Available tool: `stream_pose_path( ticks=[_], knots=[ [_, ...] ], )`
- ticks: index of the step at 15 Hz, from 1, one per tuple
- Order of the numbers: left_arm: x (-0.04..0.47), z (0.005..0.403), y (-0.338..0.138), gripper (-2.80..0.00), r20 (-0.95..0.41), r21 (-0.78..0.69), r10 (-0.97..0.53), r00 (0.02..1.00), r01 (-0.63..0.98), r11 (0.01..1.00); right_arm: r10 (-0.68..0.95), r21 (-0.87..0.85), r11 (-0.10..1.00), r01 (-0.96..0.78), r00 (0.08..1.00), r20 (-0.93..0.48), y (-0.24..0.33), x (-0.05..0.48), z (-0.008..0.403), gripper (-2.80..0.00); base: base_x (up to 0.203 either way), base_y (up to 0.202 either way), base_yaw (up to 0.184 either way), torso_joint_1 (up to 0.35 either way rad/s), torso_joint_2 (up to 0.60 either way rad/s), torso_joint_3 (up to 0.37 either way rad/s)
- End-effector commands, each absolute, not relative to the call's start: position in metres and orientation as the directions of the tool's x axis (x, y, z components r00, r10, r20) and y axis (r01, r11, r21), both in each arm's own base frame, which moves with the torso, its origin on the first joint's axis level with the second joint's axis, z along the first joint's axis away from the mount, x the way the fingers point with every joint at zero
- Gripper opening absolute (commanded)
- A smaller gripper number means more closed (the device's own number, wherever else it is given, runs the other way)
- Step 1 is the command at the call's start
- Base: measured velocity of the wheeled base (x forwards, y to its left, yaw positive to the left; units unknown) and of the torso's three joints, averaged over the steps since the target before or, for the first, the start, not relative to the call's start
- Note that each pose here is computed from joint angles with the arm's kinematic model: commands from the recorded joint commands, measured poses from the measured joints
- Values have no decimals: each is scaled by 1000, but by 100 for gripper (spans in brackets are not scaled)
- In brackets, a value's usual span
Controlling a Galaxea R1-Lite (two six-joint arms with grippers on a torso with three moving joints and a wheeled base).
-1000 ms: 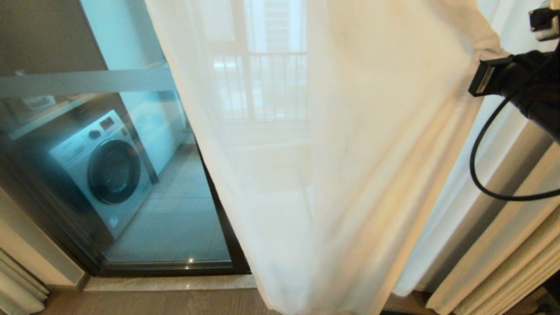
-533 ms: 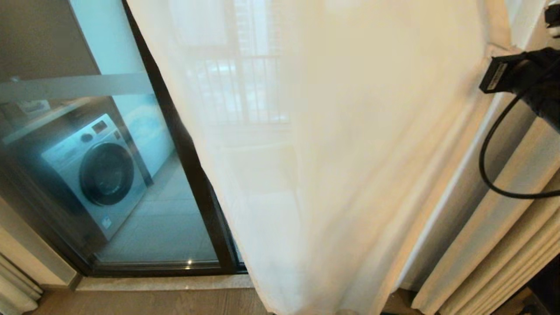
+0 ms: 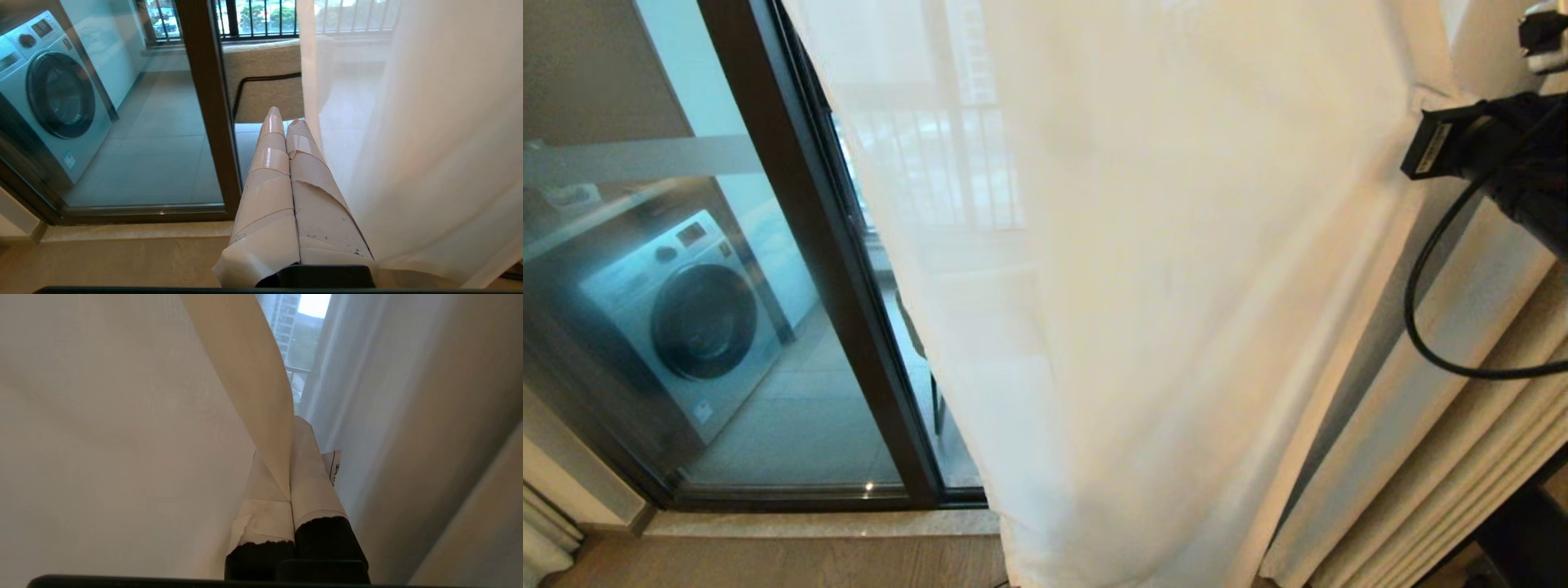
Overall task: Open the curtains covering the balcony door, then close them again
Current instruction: Pull the inner curtains open on both sides
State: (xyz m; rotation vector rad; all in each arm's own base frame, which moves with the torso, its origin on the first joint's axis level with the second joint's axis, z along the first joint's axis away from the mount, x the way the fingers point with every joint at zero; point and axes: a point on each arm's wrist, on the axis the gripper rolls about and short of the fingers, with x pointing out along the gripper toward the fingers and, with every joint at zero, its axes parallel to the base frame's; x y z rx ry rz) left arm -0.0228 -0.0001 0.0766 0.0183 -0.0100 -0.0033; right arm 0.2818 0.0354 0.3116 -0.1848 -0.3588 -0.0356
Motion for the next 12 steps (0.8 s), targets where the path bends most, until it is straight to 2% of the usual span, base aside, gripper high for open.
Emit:
stream_pose_path(
  ticks=[1,8,12],
  knots=[
    [-23,77,0,-280,11,18,-3,1000,3,1000,-4,-173,982,70,934,357,35,281,312,-280,0,-183,3,-2,3,3],
    [-23,77,0,-280,11,18,-3,1000,3,1000,-1,-174,982,67,936,353,35,279,311,-280,0,-184,1,0,1,4],
    [-23,77,0,-280,11,18,-3,1000,3,1000,-1,-174,982,67,936,353,35,278,310,-280,0,-29,1,14,3,2]
  ],
)
